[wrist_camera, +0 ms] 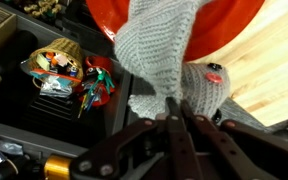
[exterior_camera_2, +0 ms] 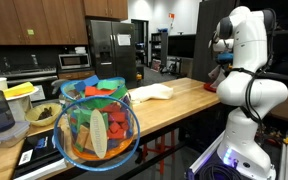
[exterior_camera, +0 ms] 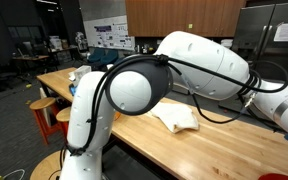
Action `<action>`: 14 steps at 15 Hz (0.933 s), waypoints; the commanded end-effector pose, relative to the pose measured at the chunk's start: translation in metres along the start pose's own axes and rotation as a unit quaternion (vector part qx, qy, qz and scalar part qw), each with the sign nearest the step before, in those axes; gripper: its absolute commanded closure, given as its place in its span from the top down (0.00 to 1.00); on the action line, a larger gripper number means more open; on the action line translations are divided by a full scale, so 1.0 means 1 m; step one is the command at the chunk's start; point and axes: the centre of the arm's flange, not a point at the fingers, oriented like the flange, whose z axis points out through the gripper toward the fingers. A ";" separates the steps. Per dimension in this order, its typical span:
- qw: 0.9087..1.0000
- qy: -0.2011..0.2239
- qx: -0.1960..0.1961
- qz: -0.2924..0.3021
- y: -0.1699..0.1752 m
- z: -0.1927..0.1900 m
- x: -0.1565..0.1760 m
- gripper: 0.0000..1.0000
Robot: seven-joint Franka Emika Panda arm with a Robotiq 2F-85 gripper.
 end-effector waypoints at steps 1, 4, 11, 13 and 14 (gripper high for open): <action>0.999 0.028 0.019 0.020 0.012 -0.033 0.011 0.01; 0.998 0.046 0.028 0.036 0.019 -0.051 0.018 0.01; 0.999 0.041 0.027 0.020 0.005 -0.041 0.002 0.01; 0.999 0.024 0.025 0.010 -0.004 -0.026 -0.010 0.01; 1.000 0.015 0.025 0.005 -0.009 -0.018 -0.016 0.01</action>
